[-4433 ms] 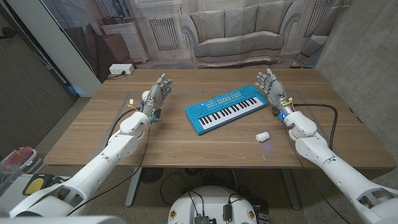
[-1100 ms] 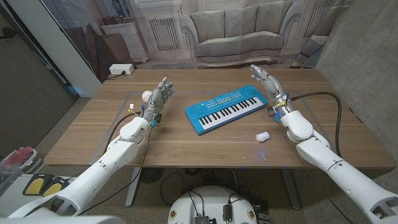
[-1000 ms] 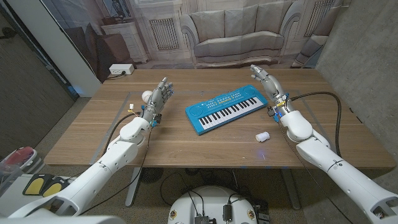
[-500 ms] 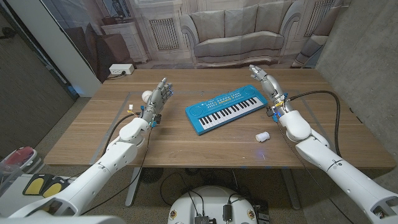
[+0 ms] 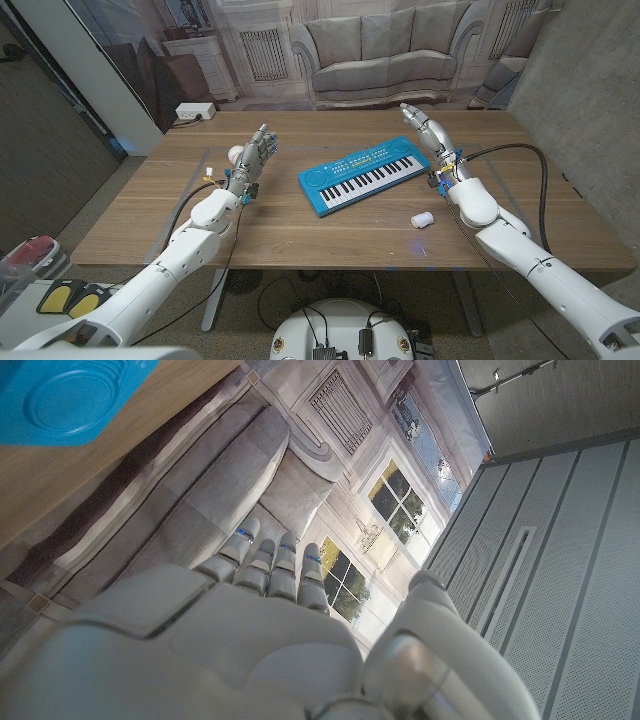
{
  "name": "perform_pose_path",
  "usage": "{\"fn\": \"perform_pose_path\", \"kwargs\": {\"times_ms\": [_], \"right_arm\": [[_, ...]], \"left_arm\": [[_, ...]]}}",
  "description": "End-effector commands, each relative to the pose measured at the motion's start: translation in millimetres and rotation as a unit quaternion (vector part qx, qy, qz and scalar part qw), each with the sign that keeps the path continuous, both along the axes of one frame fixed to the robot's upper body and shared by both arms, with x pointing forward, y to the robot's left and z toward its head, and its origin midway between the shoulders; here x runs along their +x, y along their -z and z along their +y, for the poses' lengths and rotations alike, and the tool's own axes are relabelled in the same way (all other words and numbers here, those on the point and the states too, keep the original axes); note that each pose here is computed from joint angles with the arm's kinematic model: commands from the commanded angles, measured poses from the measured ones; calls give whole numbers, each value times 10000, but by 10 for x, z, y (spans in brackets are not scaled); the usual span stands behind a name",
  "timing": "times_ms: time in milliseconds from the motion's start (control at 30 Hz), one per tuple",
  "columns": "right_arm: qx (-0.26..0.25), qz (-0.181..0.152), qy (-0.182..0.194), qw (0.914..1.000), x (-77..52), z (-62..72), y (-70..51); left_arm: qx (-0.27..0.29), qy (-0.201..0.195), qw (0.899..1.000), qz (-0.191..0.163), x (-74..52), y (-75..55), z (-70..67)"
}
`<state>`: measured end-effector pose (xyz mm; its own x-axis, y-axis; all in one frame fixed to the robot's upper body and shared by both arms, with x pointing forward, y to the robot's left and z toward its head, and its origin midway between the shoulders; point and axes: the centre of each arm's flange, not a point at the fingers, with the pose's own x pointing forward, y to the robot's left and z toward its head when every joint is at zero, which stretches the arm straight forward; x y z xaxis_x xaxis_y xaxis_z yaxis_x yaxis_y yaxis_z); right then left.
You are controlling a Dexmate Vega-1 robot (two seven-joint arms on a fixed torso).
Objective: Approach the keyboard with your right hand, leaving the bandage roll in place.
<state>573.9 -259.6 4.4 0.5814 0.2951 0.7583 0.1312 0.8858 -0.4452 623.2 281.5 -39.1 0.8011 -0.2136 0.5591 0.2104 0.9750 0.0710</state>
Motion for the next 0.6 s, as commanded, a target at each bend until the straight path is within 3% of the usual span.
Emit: {"fn": "perform_pose_path", "kwargs": {"times_ms": [33, 600], "right_arm": [[-237, -176, 392, 9988, -57, 45, 11], [-600, -312, 860, 9940, -84, 106, 54]], "left_arm": [[-33, 30, 10000, -67, -6, -1, -31], [-61, 52, 10000, -28, -10, 89, -70]]}}
